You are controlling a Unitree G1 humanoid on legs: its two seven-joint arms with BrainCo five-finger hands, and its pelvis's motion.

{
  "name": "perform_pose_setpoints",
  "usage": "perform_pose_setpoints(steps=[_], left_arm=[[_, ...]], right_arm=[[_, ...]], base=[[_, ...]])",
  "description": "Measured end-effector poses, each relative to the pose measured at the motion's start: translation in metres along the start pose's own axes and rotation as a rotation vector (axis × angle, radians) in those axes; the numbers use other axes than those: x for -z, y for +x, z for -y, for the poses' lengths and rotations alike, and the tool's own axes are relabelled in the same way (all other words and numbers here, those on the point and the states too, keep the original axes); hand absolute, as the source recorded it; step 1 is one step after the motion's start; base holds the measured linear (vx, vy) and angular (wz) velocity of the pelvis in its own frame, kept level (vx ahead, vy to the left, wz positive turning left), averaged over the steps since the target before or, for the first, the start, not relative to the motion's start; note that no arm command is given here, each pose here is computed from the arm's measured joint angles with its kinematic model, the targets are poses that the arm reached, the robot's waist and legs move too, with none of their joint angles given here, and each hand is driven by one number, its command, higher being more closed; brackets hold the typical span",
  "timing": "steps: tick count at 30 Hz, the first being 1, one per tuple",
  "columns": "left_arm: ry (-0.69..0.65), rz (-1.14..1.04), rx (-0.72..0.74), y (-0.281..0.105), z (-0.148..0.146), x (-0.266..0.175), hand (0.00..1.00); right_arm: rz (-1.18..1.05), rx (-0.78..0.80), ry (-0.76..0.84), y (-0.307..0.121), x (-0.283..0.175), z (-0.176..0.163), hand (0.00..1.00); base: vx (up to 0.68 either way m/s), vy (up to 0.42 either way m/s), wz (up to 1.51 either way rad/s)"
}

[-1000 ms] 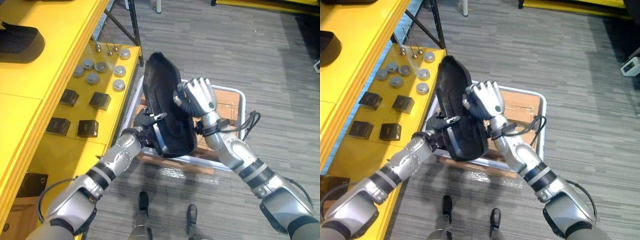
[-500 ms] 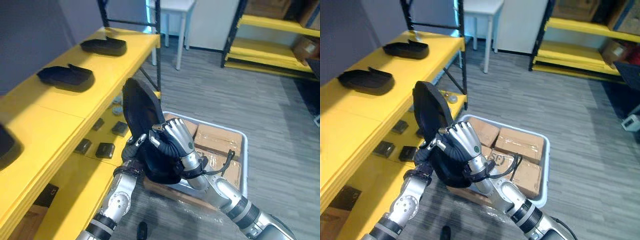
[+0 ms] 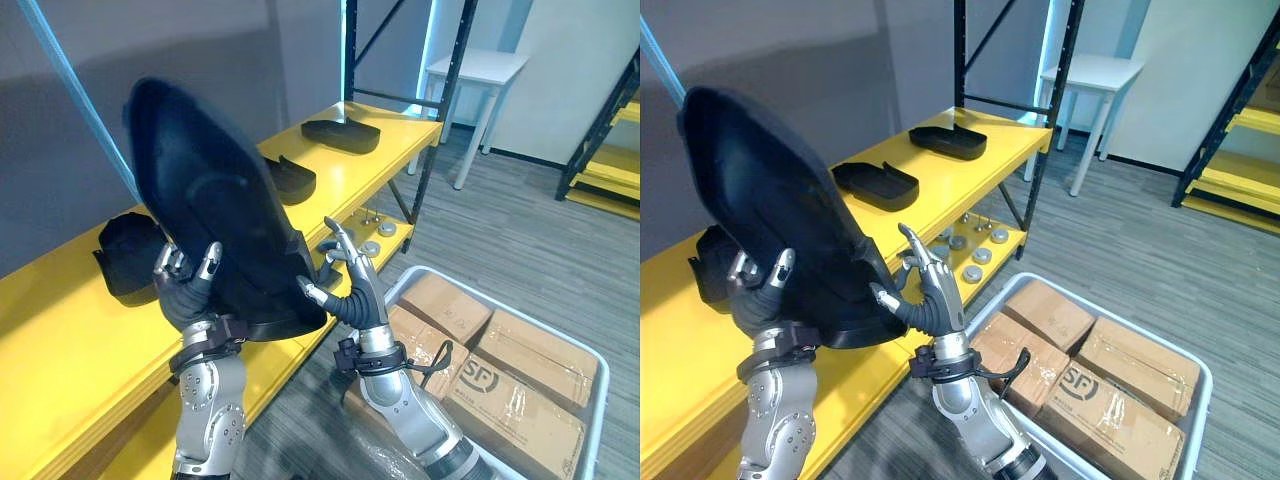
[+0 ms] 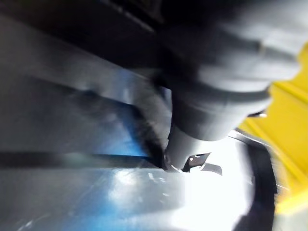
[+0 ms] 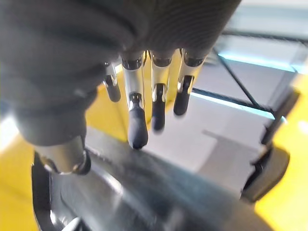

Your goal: Walk over and take plastic housings, then place them on the shelf

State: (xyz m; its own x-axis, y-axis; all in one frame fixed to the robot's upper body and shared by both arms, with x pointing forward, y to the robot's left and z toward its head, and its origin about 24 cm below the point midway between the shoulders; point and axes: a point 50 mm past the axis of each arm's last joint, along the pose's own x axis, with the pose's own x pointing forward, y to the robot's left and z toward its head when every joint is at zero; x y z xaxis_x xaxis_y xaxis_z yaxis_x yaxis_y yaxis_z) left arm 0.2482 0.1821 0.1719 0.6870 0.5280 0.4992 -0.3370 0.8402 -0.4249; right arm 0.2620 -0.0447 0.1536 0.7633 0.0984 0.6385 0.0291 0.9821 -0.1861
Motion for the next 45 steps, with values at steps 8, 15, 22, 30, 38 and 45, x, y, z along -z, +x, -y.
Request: perform_pose_setpoints(steps=[8, 15, 22, 30, 38, 45], left_arm=[[0.596, 0.164, -0.360, 0.000, -0.064, -0.011, 1.00], [0.710, 0.198, -0.444, 0.000, -0.078, -0.016, 1.00], [0.584, 0.149, -0.462, -0.011, -0.092, -0.020, 1.00], [0.326, 0.062, -0.503, -0.032, -0.104, -0.021, 1.00], [0.199, 0.010, -0.395, -0.025, -0.104, -0.009, 1.00], [0.159, -0.027, -0.165, -0.006, -0.076, 0.003, 1.00]], right_arm=[[-0.152, 0.241, 0.202, -0.024, 0.019, 0.066, 0.00], [-0.206, 0.272, 0.598, -0.050, 0.026, 0.085, 0.00], [-0.313, 0.451, 0.634, -0.097, 0.040, 0.115, 0.00], [-0.655, 0.452, 0.443, -0.157, 0.073, 0.109, 0.00], [-0.721, 0.622, 0.270, -0.176, 0.090, 0.143, 0.00], [-0.804, 0.664, 0.194, -0.189, 0.100, 0.139, 0.00]], base=[[0.09, 0.110, 0.64], [0.04, -0.085, 1.17], [0.06, -0.114, 0.42], [0.05, 0.004, 0.91], [0.13, 0.380, 0.67], [0.00, 0.283, 0.02]])
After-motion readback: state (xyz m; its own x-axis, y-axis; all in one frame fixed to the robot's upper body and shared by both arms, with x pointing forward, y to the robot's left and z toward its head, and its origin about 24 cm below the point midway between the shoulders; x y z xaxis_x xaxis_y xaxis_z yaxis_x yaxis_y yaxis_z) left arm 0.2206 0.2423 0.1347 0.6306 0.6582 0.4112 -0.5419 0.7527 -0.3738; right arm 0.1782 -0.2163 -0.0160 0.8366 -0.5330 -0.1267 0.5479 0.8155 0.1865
